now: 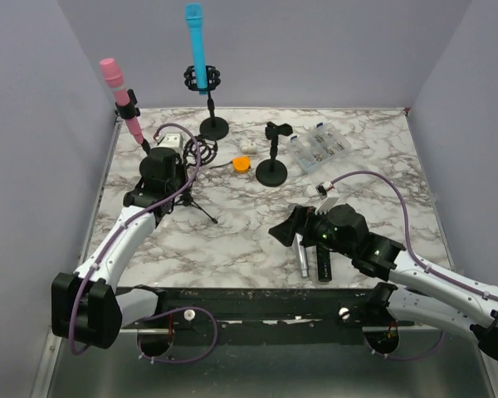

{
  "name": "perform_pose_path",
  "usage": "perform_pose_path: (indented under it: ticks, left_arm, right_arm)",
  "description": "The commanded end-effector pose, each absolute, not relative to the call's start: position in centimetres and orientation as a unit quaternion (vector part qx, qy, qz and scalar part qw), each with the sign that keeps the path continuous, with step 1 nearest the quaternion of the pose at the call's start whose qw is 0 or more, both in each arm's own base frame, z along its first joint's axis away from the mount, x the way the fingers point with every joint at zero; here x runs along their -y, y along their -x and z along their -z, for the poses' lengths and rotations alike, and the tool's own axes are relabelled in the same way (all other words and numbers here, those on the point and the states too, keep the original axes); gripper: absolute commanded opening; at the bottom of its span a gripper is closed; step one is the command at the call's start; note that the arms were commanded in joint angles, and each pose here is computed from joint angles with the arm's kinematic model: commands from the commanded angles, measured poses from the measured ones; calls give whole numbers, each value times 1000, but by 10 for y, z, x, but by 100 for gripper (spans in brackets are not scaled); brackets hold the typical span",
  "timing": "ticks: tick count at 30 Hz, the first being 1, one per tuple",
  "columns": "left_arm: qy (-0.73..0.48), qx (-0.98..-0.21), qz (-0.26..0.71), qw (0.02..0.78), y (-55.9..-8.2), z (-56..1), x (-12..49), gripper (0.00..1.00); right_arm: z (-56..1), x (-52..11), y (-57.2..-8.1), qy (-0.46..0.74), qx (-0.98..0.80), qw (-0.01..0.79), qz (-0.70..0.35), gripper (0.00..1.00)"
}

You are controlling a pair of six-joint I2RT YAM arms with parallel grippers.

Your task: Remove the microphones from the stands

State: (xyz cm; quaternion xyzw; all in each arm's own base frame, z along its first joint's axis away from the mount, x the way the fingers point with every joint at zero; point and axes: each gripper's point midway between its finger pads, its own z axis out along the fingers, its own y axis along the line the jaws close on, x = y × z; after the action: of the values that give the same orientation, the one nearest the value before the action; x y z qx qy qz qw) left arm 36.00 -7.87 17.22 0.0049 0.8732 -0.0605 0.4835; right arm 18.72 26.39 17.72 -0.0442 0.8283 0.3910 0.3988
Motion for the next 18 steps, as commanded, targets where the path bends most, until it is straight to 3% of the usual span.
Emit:
perform_pose_path:
  ticks: [1,7,12,18]
  left_arm:
    - [75,-870,-32,487,-334,-180,32,0]
    - [175,-869,-99,453,-293,-169,-21,0]
    - [301,-826,-143,454,-256,-164,-92,0]
    - [371,-773,-224,464,-220,-171,-130,0]
  right_arm:
    - [-172,-258,-187,45,-831,406,-378,100]
    - [-172,-259,-186,50,-830,406,-380,100]
    - [-175,-261,-185,56,-827,405,-386,100]
    - [-177,-265,-185,64,-827,402,-387,100]
